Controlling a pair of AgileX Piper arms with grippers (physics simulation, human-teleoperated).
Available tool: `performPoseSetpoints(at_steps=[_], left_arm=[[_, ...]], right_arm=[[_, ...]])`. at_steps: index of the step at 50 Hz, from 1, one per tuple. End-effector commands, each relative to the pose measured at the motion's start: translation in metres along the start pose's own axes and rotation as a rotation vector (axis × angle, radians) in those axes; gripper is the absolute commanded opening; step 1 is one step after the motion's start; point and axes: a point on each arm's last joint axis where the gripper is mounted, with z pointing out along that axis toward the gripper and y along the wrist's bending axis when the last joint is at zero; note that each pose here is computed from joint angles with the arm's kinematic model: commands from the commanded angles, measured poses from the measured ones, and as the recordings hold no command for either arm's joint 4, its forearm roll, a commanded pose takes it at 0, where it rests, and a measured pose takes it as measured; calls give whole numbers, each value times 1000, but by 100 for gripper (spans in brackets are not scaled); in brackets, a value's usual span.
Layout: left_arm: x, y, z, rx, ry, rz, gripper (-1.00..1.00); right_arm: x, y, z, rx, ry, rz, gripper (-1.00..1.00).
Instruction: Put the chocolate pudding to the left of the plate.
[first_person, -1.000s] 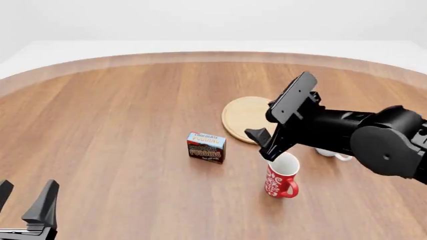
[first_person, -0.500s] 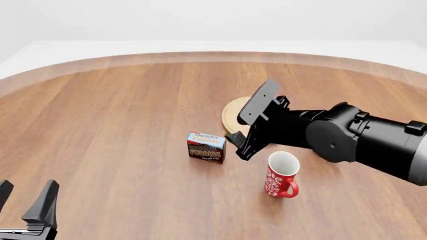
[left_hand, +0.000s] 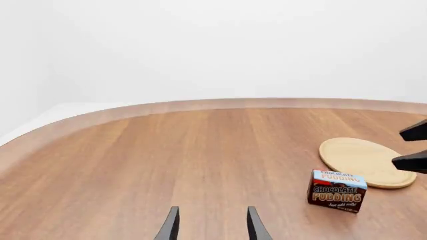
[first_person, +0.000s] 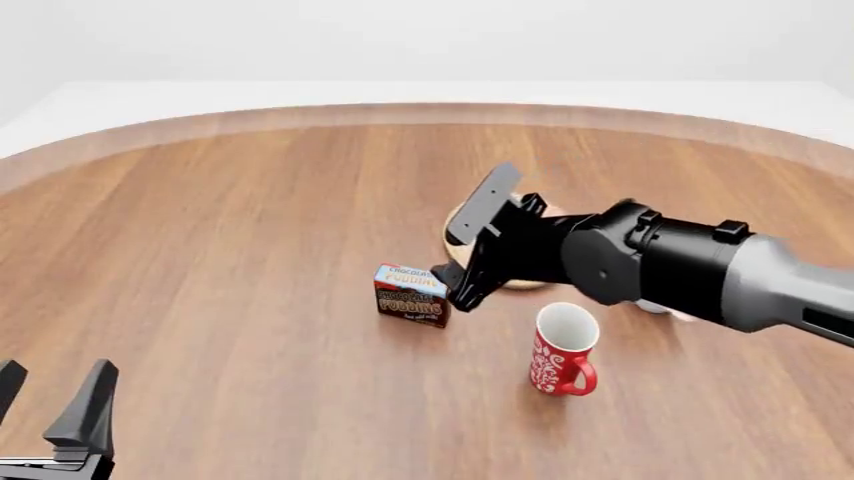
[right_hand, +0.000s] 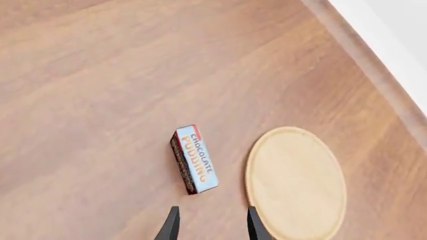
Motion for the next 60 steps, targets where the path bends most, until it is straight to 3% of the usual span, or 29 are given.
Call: performPoseSetpoints(at_steps=[1, 33, 36, 40, 60], left_arm=[[0, 0, 0, 0, 0, 0, 100], [0, 0, 0, 0, 0, 0, 100], [0, 0, 0, 0, 0, 0, 100], [0, 0, 0, 0, 0, 0, 100], [0, 0, 0, 0, 0, 0, 100]], right_arm=[[3, -5, 20, 2, 25, 7, 100], [17, -1, 68, -18, 79, 1, 100], [16, -7, 72, -8, 81, 29, 100], [19, -12, 79, -1, 89, 25, 100], [18, -3, 87, -20, 91, 17, 100]])
